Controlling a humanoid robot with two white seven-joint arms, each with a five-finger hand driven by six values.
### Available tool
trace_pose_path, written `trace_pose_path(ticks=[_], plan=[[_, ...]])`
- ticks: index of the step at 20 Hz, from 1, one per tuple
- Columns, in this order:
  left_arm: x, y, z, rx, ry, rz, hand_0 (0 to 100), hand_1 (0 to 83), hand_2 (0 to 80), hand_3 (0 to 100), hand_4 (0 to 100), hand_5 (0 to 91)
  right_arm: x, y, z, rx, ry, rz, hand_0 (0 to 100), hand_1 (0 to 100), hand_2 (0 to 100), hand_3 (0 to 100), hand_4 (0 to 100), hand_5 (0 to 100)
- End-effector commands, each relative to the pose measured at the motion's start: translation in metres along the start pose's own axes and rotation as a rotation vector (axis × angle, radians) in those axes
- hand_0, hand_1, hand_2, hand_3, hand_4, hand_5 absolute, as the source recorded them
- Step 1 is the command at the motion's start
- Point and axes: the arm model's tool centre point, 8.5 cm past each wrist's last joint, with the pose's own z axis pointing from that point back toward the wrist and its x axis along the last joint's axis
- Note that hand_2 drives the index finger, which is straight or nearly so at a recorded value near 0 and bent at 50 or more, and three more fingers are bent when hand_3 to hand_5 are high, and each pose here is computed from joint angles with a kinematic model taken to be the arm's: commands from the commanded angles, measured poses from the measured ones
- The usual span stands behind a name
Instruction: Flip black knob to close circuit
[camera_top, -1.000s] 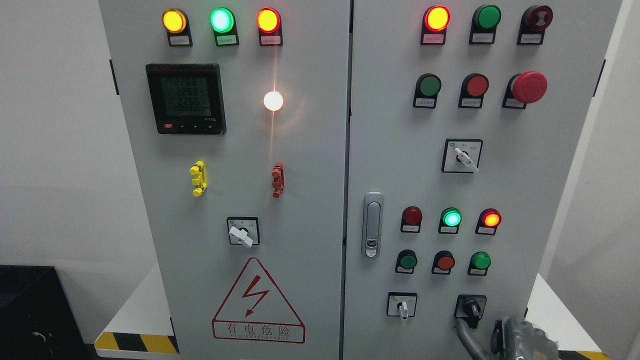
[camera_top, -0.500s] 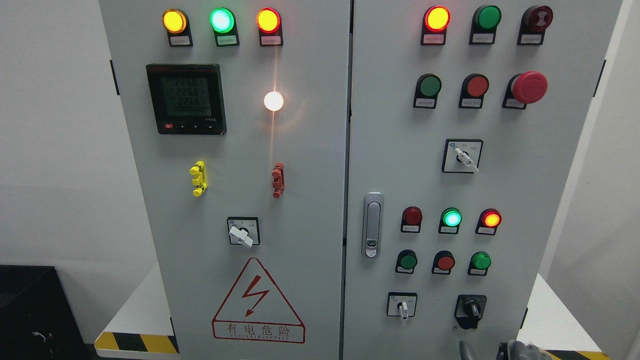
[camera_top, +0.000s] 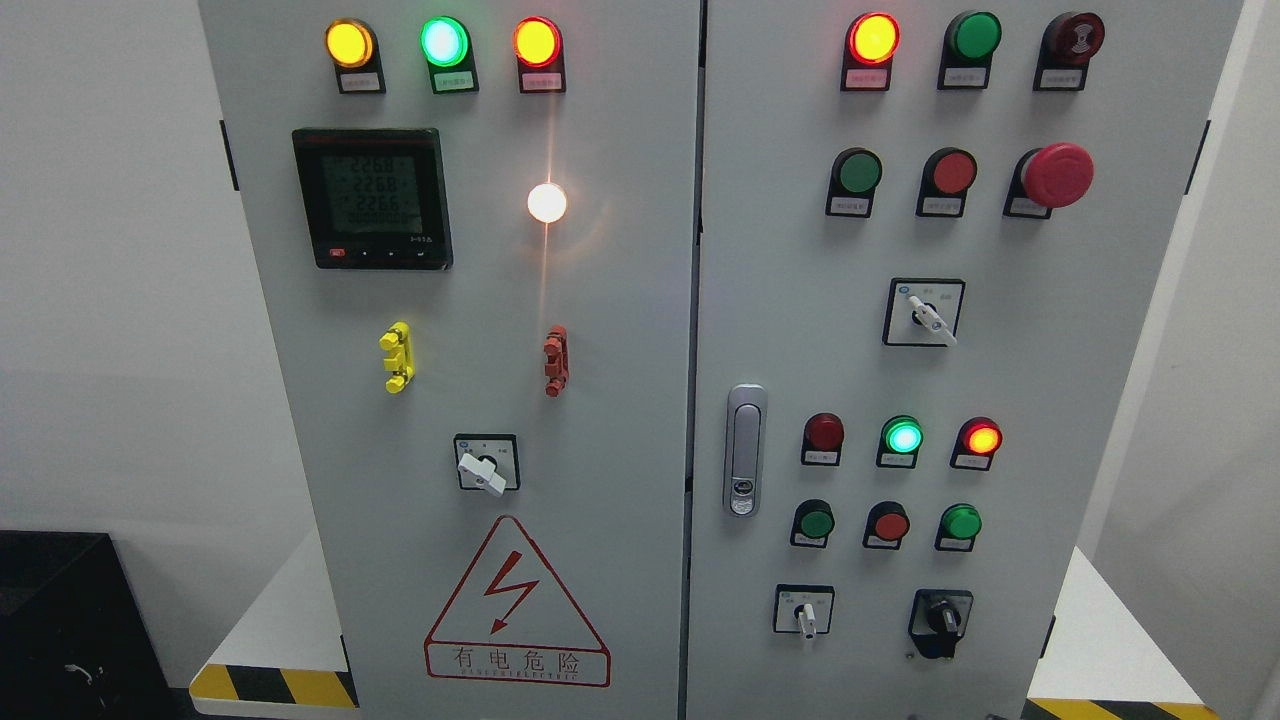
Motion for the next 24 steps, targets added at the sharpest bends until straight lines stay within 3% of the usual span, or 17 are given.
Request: trace_pose_path(ticks=[1, 7, 10, 12, 14, 18, 21, 24], plan=[[-0.005, -0.002, 0.000, -0.004, -0.005, 0.003, 12, 55.6, 0.0, 0, 0, 0.0, 0.019, -0.010, 0.024, 0.023, -0.057, -0.293, 0, 6, 64, 91, 85, 78], [-0.005, -0.002, 0.000, -0.004, -0.005, 0.003, 12, 55.6, 0.0, 0, 0, 0.0, 0.011, -0.011, 0.034, 0.017, -0.077, -0.531, 0, 7, 50, 81, 74, 65], [-0.005, -0.002, 0.000, -0.004, -0.005, 0.003, 12, 55.6, 0.0, 0, 0, 0.0, 0.009, -0.009, 0.038, 0.040, -0.067, -0.635, 0, 8, 42, 71, 68, 57], [-0.004, -0.002, 0.000, -0.004, -0.007, 0.004, 12, 55.6, 0.0, 0, 0, 0.0, 0.010, -0.010, 0.039, 0.045, -0.081, -0.718, 0, 7, 31, 56, 57, 48], [-0.005, -0.002, 0.000, -0.004, -0.005, 0.003, 12, 55.6, 0.0, 0, 0, 0.0, 0.010, -0.013, 0.040, 0.046, -0.112, -0.803, 0, 7, 27, 50, 51, 43], [-0.005, -0.002, 0.000, -0.004, -0.005, 0.003, 12, 55.6, 0.0, 0, 0, 0.0, 0.007, -0.012, 0.047, 0.097, -0.174, -0.906, 0, 6, 14, 33, 29, 16], [-0.005, -0.002, 0.000, -0.004, -0.005, 0.003, 12, 55.6, 0.0, 0, 0, 0.0, 0.008, -0.010, 0.049, 0.122, -0.203, -0.946, 0, 5, 8, 22, 18, 5], [-0.005, -0.002, 0.000, -0.004, -0.005, 0.003, 12, 55.6, 0.0, 0, 0, 0.0, 0.006, -0.007, 0.050, 0.131, -0.201, -0.966, 0, 3, 5, 18, 13, 0]])
